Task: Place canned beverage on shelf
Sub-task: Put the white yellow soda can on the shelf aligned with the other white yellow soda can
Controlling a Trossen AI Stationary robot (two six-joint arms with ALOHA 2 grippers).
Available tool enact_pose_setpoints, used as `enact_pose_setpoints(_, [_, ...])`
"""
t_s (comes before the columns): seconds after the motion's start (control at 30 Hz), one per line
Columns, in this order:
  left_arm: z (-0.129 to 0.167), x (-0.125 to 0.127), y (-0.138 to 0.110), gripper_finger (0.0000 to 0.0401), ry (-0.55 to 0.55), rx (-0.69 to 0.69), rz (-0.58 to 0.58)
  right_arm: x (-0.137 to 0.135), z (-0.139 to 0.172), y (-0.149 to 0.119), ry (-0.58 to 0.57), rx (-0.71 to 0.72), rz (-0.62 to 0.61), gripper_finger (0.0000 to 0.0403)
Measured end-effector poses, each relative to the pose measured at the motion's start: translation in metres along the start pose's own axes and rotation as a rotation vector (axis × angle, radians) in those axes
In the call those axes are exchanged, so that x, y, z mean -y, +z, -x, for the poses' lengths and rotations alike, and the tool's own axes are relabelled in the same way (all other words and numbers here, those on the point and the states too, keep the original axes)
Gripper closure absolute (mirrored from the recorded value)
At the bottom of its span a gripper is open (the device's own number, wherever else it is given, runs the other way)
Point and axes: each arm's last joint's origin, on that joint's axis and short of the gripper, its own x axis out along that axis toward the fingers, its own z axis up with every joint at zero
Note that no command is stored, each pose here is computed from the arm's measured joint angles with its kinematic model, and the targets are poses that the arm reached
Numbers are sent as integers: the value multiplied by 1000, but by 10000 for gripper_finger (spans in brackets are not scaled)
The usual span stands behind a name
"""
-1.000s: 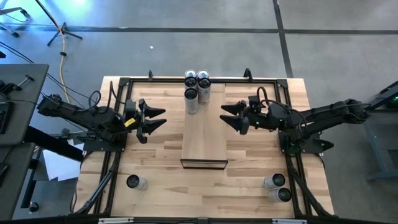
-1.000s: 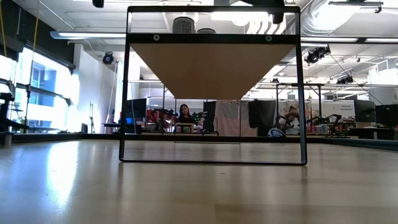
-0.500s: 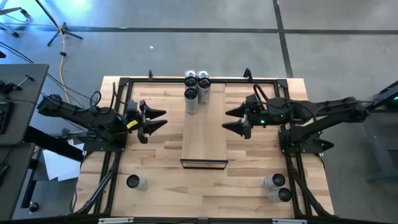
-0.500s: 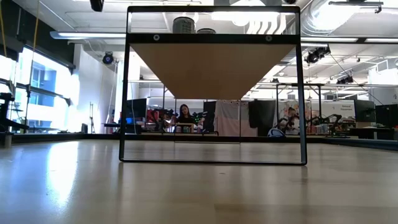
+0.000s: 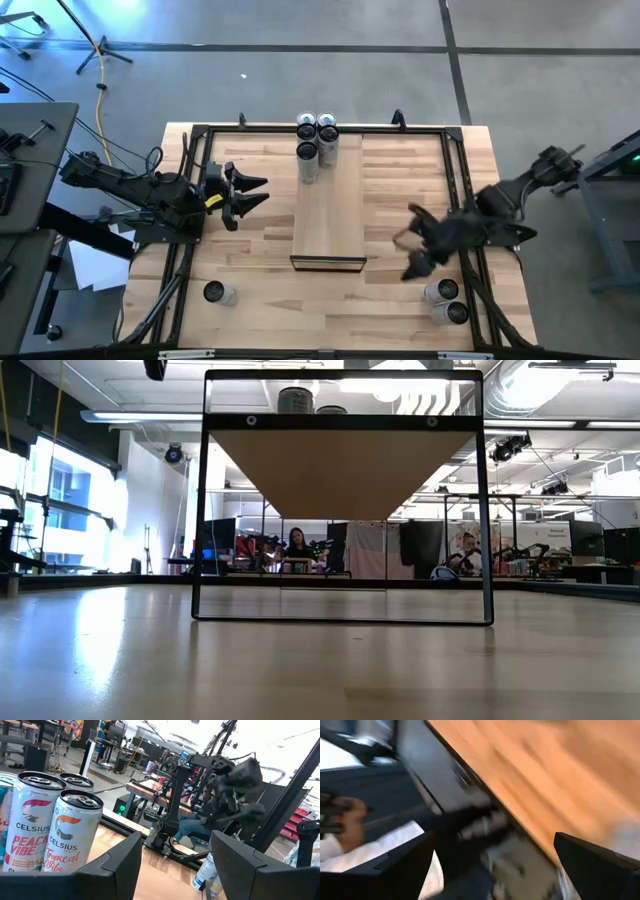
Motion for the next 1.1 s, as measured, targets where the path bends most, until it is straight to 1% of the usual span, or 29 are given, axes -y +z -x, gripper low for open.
enact_pose_setpoints(0.13, [0, 0, 0, 192, 0, 0, 0, 13, -9, -31, -201, -147, -212, 6])
enact_pose_setpoints(0.23, [0, 0, 0, 192, 0, 0, 0, 19, -9, -54, -315, -200, -286, 6])
enact_pose_setpoints(0.3, [0, 0, 0, 192, -1, 0, 0, 17, -8, -66, -349, -203, -323, 6])
enact_pose_setpoints(0.43, [0, 0, 0, 192, -1, 0, 2, 10, -4, -85, -389, -163, -382, 6])
enact_pose_setpoints(0.5, [0, 0, 0, 192, -1, 0, 2, 9, -5, -92, -445, -152, -410, 6])
enact_pose_setpoints(0.63, [0, 0, 0, 192, -1, -1, 45, 11, -17, -98, -558, -123, -400, 6])
enact_pose_setpoints(0.83, [0, 0, 0, 192, -2, -1, 56, 11, -45, -101, -620, -72, -372, 6])
enact_pose_setpoints(0.97, [0, 0, 0, 192, -2, -1, 78, 10, -64, -106, -649, -97, -316, 6])
enact_pose_setpoints(1.1, [0, 0, 0, 192, -2, -1, 78, 10, -77, -109, -669, -105, -306, 6])
